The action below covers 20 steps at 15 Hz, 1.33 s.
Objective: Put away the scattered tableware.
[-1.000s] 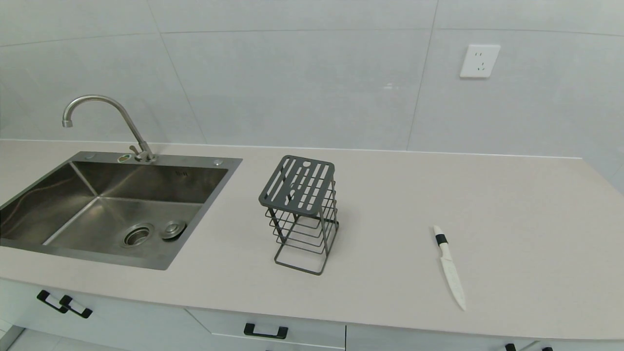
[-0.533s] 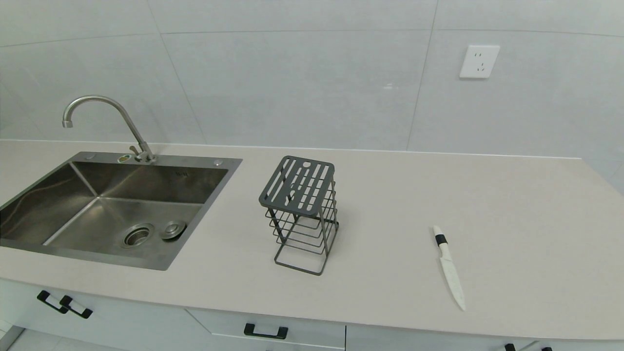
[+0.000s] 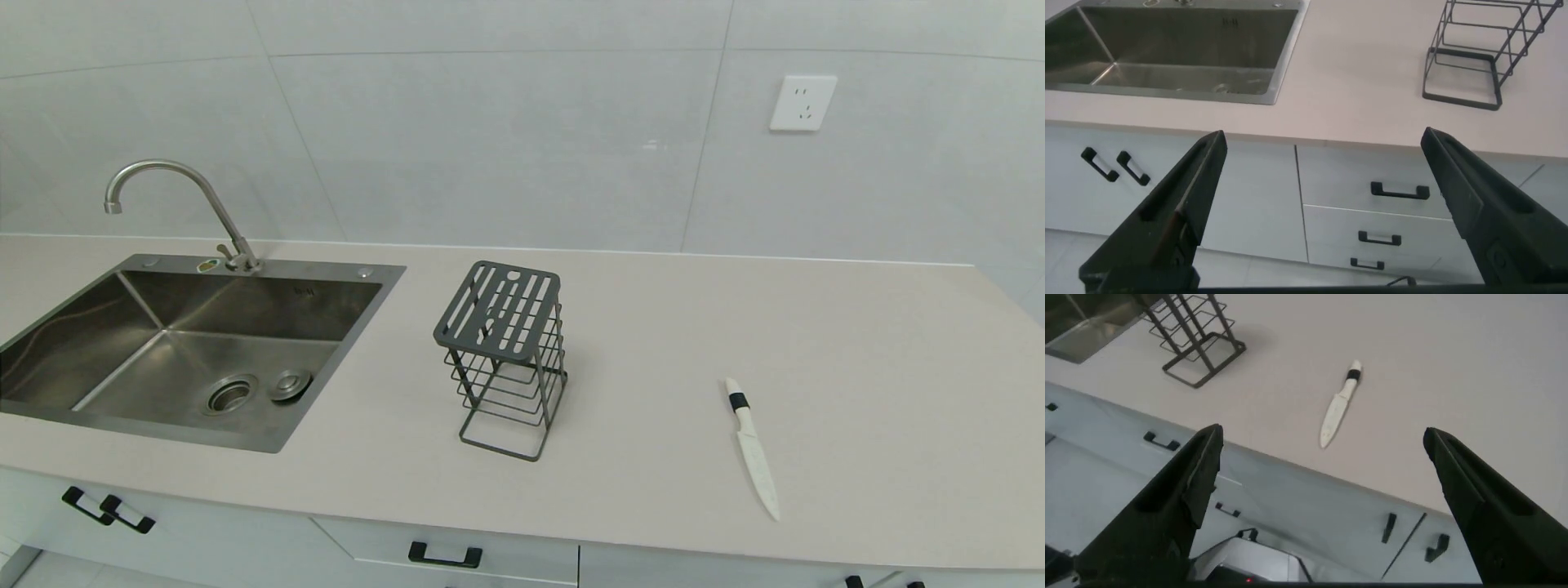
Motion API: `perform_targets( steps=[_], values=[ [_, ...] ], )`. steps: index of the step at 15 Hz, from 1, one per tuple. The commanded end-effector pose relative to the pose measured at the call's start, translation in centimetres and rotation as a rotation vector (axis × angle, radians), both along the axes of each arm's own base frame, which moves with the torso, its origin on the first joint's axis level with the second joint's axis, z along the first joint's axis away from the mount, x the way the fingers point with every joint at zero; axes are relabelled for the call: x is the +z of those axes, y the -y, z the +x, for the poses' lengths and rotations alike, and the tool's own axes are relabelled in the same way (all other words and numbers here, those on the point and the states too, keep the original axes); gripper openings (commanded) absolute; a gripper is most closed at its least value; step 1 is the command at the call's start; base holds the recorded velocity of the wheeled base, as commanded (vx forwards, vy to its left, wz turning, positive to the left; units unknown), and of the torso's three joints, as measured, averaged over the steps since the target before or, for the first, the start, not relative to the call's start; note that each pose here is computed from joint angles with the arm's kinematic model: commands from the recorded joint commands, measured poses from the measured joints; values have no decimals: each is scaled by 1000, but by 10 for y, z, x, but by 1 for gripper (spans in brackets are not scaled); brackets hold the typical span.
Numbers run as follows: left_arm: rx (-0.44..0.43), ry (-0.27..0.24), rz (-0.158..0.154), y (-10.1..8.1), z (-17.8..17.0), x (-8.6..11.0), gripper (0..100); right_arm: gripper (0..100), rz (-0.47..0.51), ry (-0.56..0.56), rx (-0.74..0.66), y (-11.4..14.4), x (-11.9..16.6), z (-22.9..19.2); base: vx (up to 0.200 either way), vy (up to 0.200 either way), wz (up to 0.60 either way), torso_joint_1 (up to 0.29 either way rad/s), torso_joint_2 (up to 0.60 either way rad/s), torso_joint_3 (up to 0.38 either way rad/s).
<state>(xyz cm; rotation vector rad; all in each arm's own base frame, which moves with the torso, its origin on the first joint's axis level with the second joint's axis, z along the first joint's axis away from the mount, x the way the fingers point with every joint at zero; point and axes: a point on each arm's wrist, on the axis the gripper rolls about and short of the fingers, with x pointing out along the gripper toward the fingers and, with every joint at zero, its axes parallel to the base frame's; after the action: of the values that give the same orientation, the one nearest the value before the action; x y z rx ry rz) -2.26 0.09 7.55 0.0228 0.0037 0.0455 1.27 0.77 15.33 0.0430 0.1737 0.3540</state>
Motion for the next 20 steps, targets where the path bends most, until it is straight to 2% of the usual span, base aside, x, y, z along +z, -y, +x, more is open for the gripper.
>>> perform_targets(
  steps=[1, 3, 6, 11, 12, 15, 17, 20],
  values=[
    [4, 2, 0, 0, 0, 0, 100, 100, -3, -159, 40, -2, 11, 49, 0, 0, 0, 0, 0, 0],
    [2, 2, 3, 0, 0, 0, 100, 100, -56, -226, 78, -5, 6, 70, 0, 0, 0, 0, 0, 0],
    [0, 1, 8, 0, 0, 0, 100, 100, -203, -225, 142, -8, 0, 92, 0, 0, 0, 0, 0, 0],
    [2, 2, 3, 0, 0, 0, 100, 100, -270, -239, 236, -28, 5, 110, 0, 0, 0, 0, 0, 0],
    [0, 2, 0, 0, 0, 0, 100, 100, -294, -239, 279, -43, 10, 120, 0, 0, 0, 0, 0, 0],
    [2, 2, 0, 0, 0, 0, 100, 100, -309, -243, 321, -61, 20, 145, 0, 0, 0, 0, 0, 0],
    [2, 2, 3, 0, 0, 0, 100, 100, -279, -297, 327, -74, 18, 162, 0, 0, 0, 0, 0, 0],
    [0, 2, 3, 0, 0, 0, 100, 100, -238, -344, 216, -88, 12, 183, 0, 0, 0, 0, 0, 0]
  ],
)
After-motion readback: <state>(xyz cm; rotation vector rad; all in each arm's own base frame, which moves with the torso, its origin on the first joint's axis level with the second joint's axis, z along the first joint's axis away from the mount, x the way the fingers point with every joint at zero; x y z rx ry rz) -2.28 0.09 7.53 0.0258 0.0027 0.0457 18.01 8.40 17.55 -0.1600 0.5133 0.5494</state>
